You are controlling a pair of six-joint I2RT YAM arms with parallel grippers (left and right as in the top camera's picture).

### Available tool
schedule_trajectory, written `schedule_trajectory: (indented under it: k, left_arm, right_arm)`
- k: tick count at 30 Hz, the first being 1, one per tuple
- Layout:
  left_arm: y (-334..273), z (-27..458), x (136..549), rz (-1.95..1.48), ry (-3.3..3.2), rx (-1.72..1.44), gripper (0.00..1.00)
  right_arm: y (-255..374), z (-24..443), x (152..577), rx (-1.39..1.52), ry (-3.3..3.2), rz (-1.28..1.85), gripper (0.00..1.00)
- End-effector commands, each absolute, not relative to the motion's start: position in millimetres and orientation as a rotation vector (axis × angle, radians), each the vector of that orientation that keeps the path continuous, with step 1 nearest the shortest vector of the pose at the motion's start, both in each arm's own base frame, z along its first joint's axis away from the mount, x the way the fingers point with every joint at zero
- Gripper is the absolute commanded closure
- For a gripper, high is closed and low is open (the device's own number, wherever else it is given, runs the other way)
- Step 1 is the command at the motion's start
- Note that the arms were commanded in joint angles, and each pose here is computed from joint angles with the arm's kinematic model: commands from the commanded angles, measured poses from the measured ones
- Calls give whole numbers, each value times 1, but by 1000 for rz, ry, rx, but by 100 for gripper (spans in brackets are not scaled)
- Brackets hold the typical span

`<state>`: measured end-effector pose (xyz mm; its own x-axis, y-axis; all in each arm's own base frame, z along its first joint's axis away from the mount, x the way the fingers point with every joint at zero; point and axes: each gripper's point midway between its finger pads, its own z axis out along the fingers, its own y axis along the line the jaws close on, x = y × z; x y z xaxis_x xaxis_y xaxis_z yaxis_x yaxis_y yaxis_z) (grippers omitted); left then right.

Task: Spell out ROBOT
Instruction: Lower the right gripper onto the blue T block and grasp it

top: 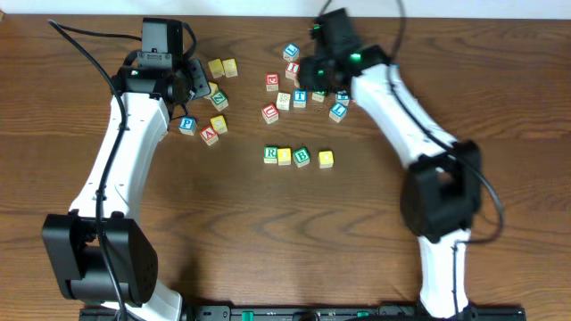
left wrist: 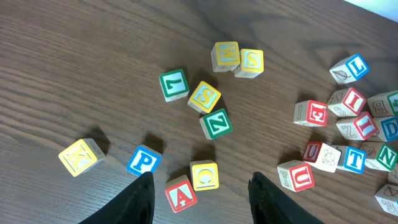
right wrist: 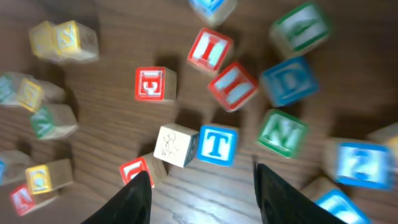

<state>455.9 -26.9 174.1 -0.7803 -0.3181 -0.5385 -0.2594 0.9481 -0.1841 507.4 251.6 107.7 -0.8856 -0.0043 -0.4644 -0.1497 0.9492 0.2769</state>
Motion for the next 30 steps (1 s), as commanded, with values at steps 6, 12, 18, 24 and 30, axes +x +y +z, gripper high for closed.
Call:
schedule_trajectory:
  k: [6,12,18,24,30]
  left_arm:
    - [-24,163,446,-111,2560,-408,52]
    - [-24,162,445,-110,2566,-409,51]
    - [-24,162,445,-110,2566,-409,51]
    - [-24,162,445,-109,2567,-409,51]
    - [-24,162,444,-109,2570,-410,51]
  right_arm:
    - [259,74,515,10,2672,246,53]
    - [255,68,516,19,2665,175,53]
    - [257,52,518,26,2677,179,53]
    - [263,37,521,18,2683,201,52]
    - [262,38,524,23,2666,195,53]
